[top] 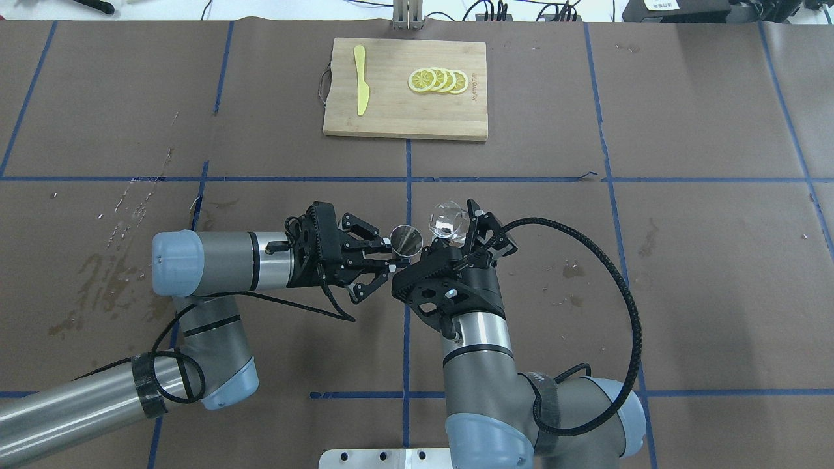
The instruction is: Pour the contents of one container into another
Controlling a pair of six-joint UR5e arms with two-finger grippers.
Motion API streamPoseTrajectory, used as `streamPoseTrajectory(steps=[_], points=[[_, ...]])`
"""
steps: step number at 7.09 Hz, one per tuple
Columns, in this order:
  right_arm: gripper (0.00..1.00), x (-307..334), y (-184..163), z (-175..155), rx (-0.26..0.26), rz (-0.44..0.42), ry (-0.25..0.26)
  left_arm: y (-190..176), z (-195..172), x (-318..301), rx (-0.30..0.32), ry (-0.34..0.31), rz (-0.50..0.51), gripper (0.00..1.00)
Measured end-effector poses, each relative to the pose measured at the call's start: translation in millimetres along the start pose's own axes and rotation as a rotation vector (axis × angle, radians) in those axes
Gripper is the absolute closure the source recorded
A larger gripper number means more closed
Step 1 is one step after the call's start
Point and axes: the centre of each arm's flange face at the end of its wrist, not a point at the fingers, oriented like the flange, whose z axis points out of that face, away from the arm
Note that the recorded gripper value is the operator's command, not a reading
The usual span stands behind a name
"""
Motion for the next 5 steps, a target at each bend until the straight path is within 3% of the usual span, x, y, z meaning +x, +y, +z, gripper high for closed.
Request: streamPoseTrajectory(steps=[3, 5], points=[[1.00, -6.4, -8.4, -2.5, -0.011, -0.052, 0.014, -1.2, 0.6, 0.1, 0.002, 0.001, 0.000, 1.00], [1.00, -9.4, -16.2, -4.0, -0.013, -0.142, 0.027, -2.3, 1.1, 0.2, 0.004, 0.001, 0.000, 1.00]])
